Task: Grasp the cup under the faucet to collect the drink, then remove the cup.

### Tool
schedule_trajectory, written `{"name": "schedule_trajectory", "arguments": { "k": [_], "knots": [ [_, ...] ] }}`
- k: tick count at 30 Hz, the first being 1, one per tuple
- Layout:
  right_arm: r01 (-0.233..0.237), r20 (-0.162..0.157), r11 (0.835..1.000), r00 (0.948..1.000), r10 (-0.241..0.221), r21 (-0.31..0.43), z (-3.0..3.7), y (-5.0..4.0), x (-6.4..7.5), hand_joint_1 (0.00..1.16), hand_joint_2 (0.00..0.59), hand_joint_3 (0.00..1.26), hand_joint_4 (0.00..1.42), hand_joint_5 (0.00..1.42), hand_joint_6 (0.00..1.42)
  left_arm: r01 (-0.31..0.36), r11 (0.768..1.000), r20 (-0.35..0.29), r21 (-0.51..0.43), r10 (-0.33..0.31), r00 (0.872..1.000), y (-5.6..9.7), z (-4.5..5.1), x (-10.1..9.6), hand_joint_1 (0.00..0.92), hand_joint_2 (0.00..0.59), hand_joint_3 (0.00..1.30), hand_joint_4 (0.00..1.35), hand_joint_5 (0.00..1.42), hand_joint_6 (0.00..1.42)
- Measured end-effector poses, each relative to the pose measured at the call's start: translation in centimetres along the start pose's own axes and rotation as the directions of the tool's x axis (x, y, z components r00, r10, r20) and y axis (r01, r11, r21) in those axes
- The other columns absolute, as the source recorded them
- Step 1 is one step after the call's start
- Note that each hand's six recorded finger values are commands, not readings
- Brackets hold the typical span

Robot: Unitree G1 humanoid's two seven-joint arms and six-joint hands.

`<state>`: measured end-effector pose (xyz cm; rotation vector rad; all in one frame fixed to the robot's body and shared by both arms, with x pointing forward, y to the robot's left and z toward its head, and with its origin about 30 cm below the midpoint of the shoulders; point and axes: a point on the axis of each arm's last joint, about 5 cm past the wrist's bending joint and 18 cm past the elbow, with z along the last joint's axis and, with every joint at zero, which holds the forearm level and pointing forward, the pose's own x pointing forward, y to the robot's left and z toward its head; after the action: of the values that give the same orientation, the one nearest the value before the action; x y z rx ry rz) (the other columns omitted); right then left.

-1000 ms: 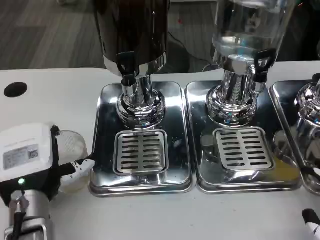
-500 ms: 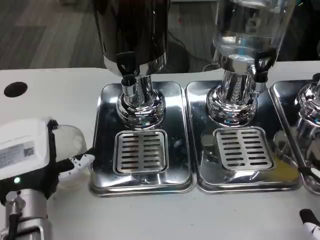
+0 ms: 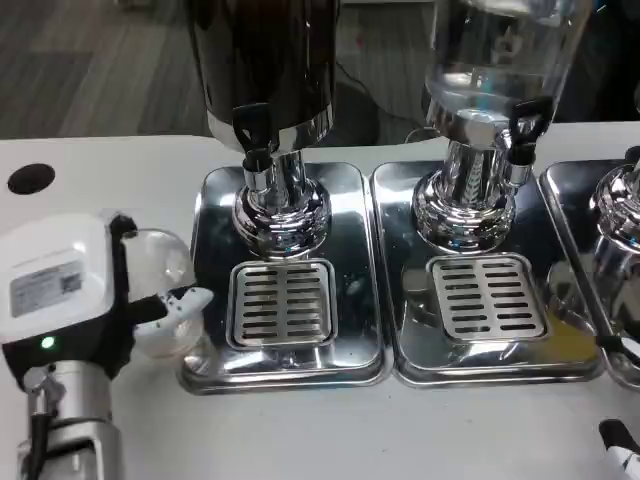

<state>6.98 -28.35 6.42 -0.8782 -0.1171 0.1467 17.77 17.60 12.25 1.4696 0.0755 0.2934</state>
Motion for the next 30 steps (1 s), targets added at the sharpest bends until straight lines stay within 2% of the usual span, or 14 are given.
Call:
{"name": "schedule_trajectory", "arguments": {
  "k": [2, 7, 15, 25, 30],
  "knots": [
    [0.001, -0.005, 1.000, 1.0000, -0.001, 0.002, -0.07, 0.00, -0.1, 0.41, 0.404, 0.15, 0.03, 0.00, 0.00, 0.000, 1.000, 0.020, -0.015, 0.001, 1.000, 0.0, 0.51, 0.0, 0.335, 0.159, 0.52, 0.60, 0.81, 0.91],
    [0.001, -0.007, 1.000, 1.0000, -0.001, 0.007, -0.18, -0.05, -0.3, 0.41, 0.404, 0.15, 0.03, 0.00, 0.00, -0.033, 0.999, 0.028, -0.038, 0.034, 0.999, -0.2, 1.10, 0.0, 0.335, 0.159, 0.51, 0.59, 0.81, 0.91],
    [0.015, -0.020, 1.000, 0.9997, -0.014, 0.012, -0.53, -0.47, -0.6, 0.41, 0.404, 0.15, 0.03, 0.01, 0.00, -0.044, 0.997, 0.078, -0.068, 0.049, 0.996, -0.8, 2.91, 0.4, 0.335, 0.159, 0.51, 0.58, 0.80, 0.92],
    [0.020, -0.019, 1.000, 0.9996, -0.019, 0.020, -0.62, -0.74, -0.7, 0.41, 0.404, 0.15, 0.03, 0.01, 0.00, -0.009, 0.997, 0.117, -0.074, 0.018, 0.993, -2.1, 4.84, 1.0, 0.335, 0.160, 0.50, 0.58, 0.80, 0.92],
    [0.028, -0.037, 0.999, 0.9990, -0.027, 0.030, -0.88, -0.81, -0.9, 0.41, 0.404, 0.15, 0.03, 0.01, 0.00, -0.012, 0.997, 0.124, -0.076, 0.021, 0.992, -2.5, 5.45, 1.5, 0.335, 0.160, 0.50, 0.57, 0.80, 0.91]
  ]
}}
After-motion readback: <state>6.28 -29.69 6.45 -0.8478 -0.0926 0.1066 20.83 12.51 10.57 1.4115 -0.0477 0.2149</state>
